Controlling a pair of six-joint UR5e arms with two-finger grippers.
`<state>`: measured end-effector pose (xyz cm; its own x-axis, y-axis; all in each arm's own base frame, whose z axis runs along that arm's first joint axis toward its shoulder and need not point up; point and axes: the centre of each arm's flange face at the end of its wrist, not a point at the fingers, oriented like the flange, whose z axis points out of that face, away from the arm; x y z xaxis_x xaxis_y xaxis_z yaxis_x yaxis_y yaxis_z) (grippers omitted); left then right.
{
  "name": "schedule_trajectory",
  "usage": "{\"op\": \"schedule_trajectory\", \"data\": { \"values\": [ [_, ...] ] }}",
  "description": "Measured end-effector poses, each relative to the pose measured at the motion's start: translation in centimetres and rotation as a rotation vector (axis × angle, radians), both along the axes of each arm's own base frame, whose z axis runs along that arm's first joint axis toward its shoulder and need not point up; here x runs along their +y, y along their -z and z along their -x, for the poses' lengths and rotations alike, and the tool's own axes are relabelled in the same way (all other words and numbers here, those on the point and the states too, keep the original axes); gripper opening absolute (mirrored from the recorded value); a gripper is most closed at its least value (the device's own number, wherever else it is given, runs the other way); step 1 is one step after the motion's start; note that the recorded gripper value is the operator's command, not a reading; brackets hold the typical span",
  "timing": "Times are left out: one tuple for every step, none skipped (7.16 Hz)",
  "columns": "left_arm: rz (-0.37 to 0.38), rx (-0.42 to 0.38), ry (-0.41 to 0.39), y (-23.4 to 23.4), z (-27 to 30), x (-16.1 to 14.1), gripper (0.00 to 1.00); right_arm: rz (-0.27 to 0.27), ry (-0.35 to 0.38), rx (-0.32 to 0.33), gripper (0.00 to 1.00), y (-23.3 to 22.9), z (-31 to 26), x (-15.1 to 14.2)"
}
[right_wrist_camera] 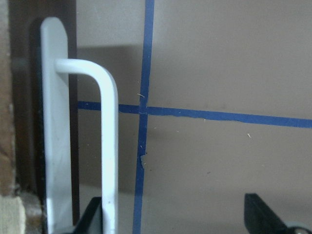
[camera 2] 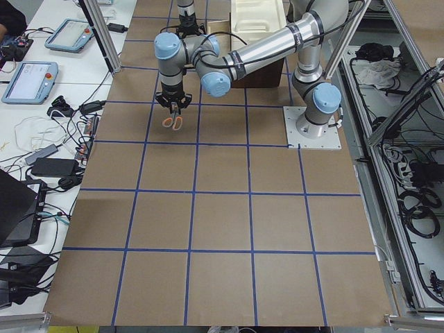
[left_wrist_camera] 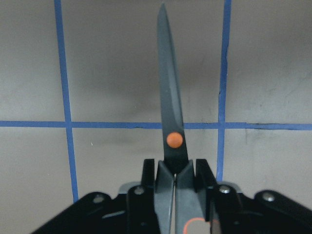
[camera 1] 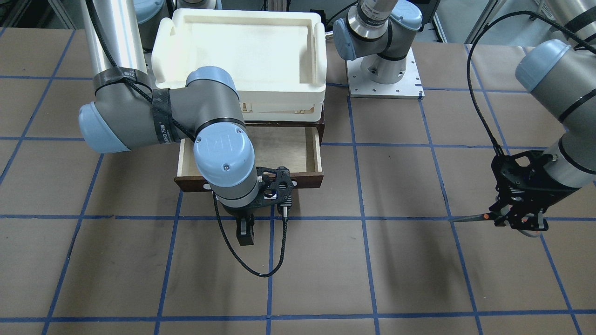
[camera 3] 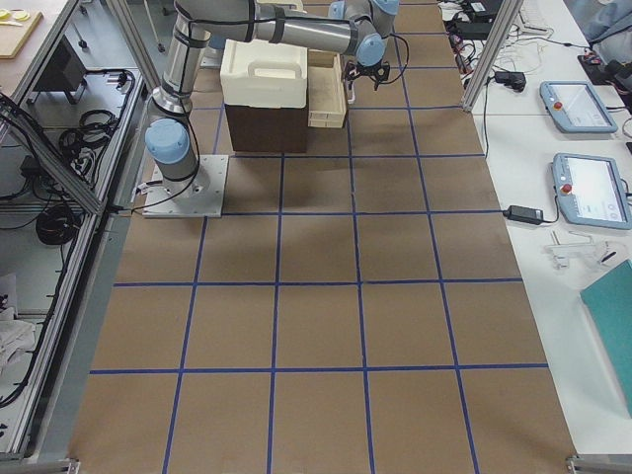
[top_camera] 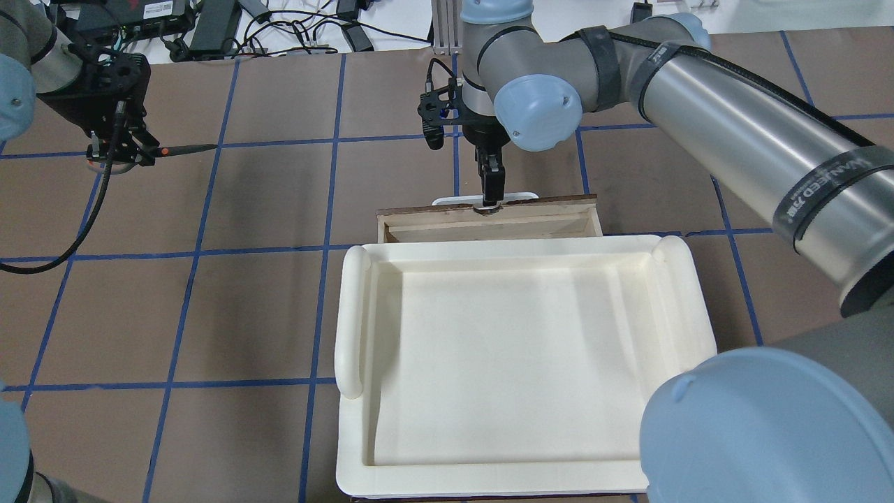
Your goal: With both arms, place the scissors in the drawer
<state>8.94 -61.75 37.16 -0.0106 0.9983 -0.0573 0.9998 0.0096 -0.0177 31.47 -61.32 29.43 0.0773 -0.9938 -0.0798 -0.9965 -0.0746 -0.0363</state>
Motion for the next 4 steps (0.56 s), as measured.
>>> {"op": "schedule_trajectory", "data": {
  "values": [
    [0.000, 0.000, 0.000, 0.03, 0.01, -0.01, 0.00, 0.012, 0.002, -0.005, 1.00, -0.07, 0.29, -0.35],
    [-0.001, 0.001, 0.000, 0.08, 0.02, -0.03, 0.00, 0.028, 0.003, -0.012, 1.00, -0.18, 0.38, -0.64],
    [-0.002, 0.001, 0.001, 0.15, 0.02, -0.06, 0.00, 0.042, 0.003, -0.020, 1.00, -0.30, 0.35, -0.87],
    [-0.003, 0.002, 0.001, 0.20, 0.02, -0.07, 0.00, 0.054, 0.003, -0.028, 1.00, -0.45, 0.23, -1.26]
  ]
}}
